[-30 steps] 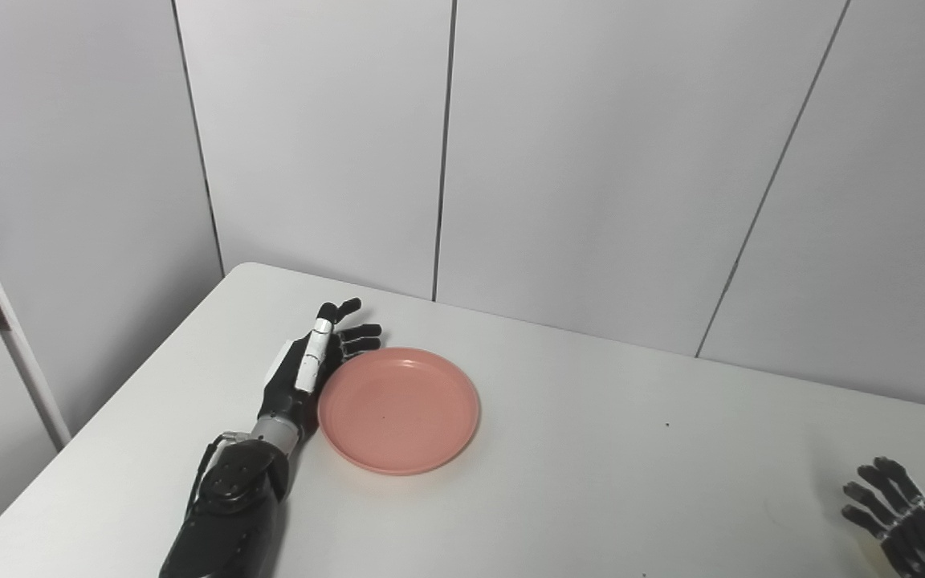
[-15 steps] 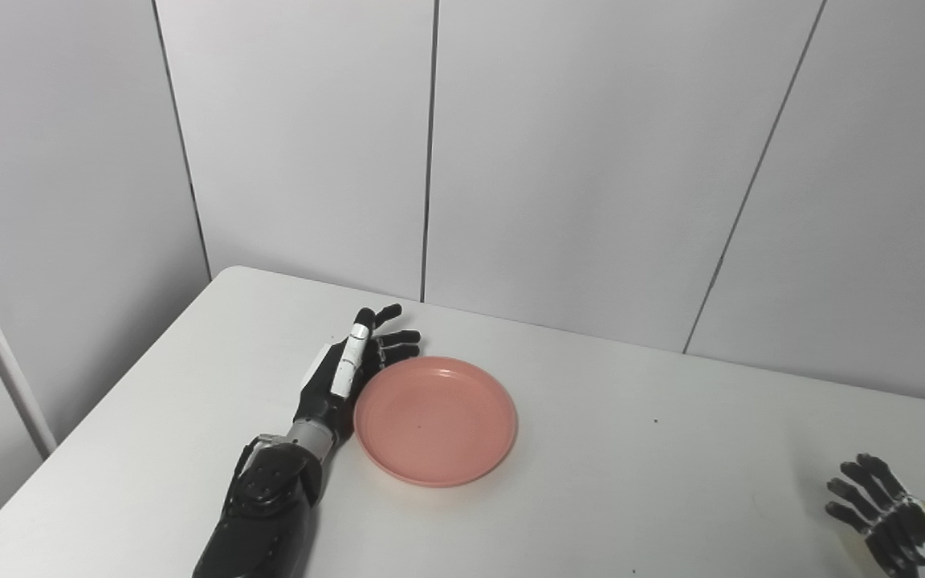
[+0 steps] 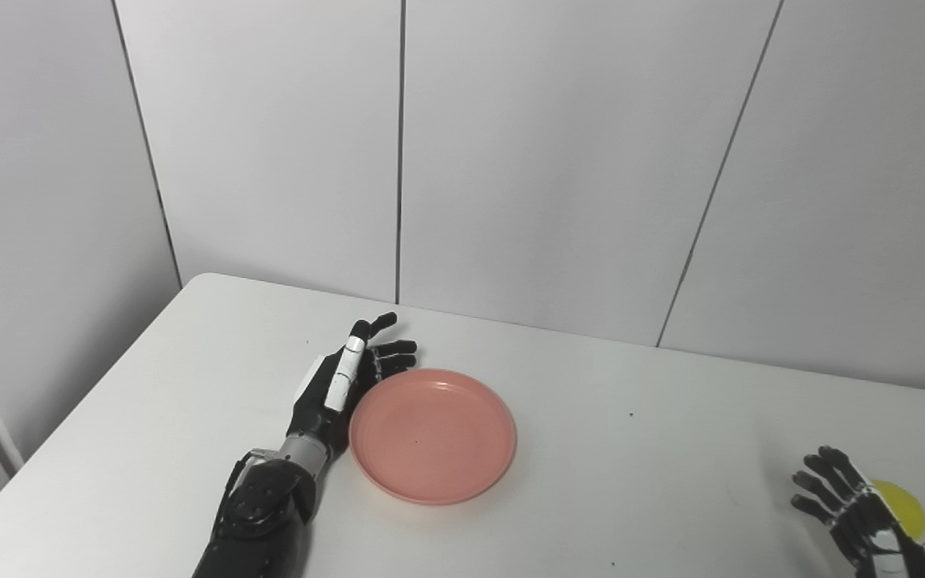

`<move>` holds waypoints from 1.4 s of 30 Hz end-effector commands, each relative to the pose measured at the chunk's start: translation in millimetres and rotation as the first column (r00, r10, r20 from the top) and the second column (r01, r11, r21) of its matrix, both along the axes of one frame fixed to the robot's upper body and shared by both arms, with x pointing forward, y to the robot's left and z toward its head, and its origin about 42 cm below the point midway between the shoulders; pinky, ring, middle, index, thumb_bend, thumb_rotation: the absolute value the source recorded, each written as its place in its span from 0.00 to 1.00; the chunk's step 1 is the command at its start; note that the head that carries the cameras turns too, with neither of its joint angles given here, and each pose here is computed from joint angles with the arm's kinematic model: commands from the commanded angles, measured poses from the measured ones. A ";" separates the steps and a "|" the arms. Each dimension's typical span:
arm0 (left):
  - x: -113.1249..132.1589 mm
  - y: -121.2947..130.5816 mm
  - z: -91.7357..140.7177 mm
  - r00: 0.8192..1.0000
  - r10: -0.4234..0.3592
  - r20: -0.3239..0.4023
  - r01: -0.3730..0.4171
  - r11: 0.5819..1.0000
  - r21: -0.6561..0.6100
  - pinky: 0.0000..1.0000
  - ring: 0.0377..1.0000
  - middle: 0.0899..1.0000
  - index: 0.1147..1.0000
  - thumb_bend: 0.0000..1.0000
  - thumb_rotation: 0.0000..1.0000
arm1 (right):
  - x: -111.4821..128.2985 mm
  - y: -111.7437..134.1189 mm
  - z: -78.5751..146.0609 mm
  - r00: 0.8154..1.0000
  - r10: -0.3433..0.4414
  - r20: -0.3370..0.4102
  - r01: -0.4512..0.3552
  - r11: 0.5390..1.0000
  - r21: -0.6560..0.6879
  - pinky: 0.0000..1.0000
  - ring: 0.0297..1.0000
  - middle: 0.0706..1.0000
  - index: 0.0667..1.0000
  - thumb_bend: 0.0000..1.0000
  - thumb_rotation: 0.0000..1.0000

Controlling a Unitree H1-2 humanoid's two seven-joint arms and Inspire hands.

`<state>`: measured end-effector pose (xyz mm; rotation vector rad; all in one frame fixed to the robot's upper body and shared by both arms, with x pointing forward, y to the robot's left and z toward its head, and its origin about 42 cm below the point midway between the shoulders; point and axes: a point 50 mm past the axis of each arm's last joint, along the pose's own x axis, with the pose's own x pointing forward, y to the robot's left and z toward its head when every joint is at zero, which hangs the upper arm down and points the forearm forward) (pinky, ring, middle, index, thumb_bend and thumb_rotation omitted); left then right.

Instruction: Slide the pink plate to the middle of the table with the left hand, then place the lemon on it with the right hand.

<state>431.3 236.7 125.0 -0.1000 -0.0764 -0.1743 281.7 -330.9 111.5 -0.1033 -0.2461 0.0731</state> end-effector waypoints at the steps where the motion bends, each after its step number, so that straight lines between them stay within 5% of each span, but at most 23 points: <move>1: -9.0 -8.9 -13.7 0.999 -0.024 -0.031 0.024 1.000 -0.005 0.76 0.71 0.67 0.83 0.70 0.97 | -35.4 27.0 -52.9 0.983 -0.015 -0.184 0.033 0.995 0.090 0.81 0.84 0.87 0.88 0.93 1.00; 13: -15.4 -28.3 -13.3 0.998 -0.055 -0.027 0.054 0.998 -0.035 0.77 0.70 0.66 0.81 0.70 0.96 | -35.7 39.5 -43.7 0.984 -0.023 -0.177 0.038 0.996 0.085 0.81 0.85 0.88 0.88 0.94 1.00; 25: -18.6 -60.2 -10.8 0.996 -0.090 -0.021 0.089 0.994 -0.067 0.68 0.66 0.65 0.79 0.71 0.97 | -35.4 47.9 -36.9 0.985 -0.022 -0.169 0.035 0.997 0.075 0.82 0.85 0.88 0.89 0.95 1.00; 32: -23.9 -76.5 -9.4 0.994 -0.103 -0.032 0.099 0.988 -0.118 0.73 0.69 0.67 0.85 0.70 0.95 | -34.8 52.5 -35.3 0.986 -0.020 -0.167 0.032 0.997 0.070 0.82 0.85 0.88 0.89 0.95 1.00; 42: -19.5 -74.0 -3.3 0.993 -0.113 -0.035 0.108 0.986 -0.123 0.74 0.68 0.66 0.85 0.71 0.94 | -33.9 68.9 -30.2 0.986 -0.022 -0.167 0.036 0.996 0.082 0.80 0.83 0.86 0.87 0.94 1.00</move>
